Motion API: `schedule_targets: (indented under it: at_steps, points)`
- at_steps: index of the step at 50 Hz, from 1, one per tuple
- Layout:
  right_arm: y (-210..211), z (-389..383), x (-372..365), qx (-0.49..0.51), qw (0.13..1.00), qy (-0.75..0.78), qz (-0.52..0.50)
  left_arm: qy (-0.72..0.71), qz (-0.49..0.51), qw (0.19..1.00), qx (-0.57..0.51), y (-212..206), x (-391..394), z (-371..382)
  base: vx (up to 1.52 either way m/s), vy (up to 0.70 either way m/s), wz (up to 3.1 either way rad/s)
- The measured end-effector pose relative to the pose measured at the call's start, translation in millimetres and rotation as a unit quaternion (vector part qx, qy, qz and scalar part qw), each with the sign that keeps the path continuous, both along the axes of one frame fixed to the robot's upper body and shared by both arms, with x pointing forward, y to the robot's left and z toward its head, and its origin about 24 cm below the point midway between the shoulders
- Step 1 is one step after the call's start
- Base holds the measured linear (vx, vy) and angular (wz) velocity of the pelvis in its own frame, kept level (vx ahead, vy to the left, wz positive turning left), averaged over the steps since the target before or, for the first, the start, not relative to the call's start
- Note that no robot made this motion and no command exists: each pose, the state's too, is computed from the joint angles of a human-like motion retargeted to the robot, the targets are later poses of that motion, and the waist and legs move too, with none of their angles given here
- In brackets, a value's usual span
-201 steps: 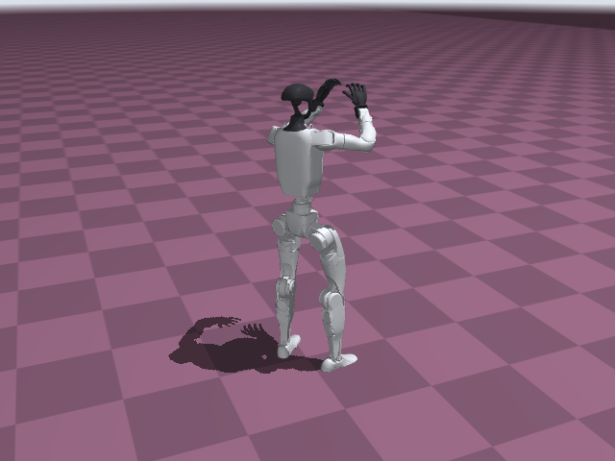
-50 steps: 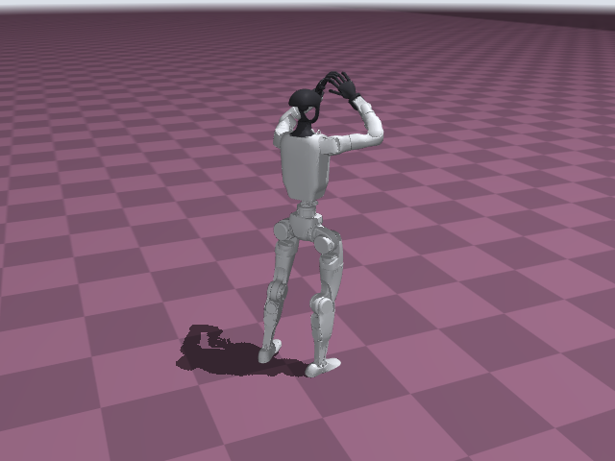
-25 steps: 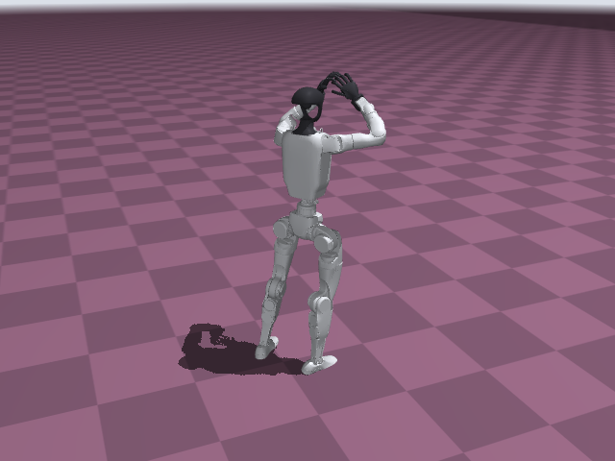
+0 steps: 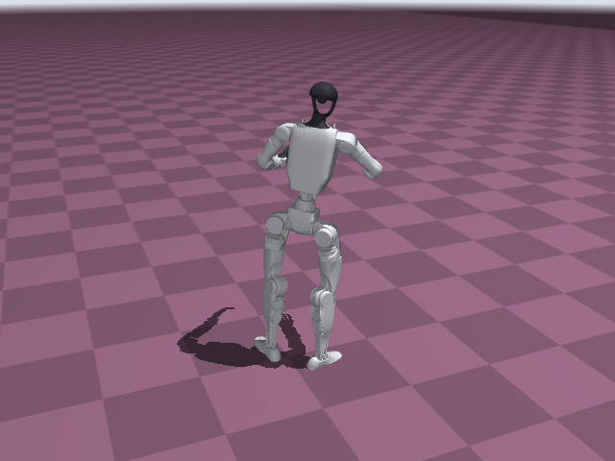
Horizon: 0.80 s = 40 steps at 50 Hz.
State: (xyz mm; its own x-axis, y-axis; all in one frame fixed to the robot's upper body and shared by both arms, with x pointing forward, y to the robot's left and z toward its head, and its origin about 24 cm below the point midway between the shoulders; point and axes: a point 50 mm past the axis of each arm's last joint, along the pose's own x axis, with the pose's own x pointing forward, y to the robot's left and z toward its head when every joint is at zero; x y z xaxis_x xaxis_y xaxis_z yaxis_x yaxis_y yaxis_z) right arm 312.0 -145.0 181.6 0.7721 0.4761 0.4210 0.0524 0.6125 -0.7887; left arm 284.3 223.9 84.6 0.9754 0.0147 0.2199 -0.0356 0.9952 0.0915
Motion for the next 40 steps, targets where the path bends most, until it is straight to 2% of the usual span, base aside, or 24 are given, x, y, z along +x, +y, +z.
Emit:
schedule_targets:
  at_steps: [4,9,13,17,20,25,30,33,40]
  points:
    - [-18,-72,-6,0.036,0.988,0.133,-0.063,0.18,0.085,0.979,-0.049,17,-47,-91,0.06,0.16,1.21]
    - [-40,-155,-31,0.02,0.95,0.278,-0.139,0.376,0.211,0.897,-0.102,31,-134,-178,0.07,0.2,1.07]
    - [-57,-210,-61,0.009,0.903,0.385,-0.192,0.492,0.292,0.814,-0.101,39,-205,-216,0.08,0.27,0.95]
    - [-73,-246,-90,0.054,0.845,0.468,-0.254,0.561,0.345,0.749,-0.074,50,-254,-229,0.08,0.34,1.13]
    - [-87,-260,-105,0.127,0.785,0.514,-0.322,0.579,0.385,0.716,-0.063,58,-269,-229,0.09,0.37,1.4]
    - [-95,-272,-119,0.172,0.747,0.53,-0.363,0.566,0.391,0.724,-0.051,68,-269,-224,0.12,0.26,2.11]
    - [-92,-278,-126,0.144,0.749,0.54,-0.356,0.538,0.355,0.763,-0.049,73,-242,-217,0.14,0.15,1.98]
    - [-88,-275,-123,0.169,0.752,0.528,-0.356,0.506,0.332,0.794,-0.057,72,-213,-211,0.15,0.09,1.59]
    - [-82,-272,-118,0.163,0.768,0.526,-0.327,0.439,0.269,0.854,-0.077,52,-160,-198,0.27,0.02,1.56]
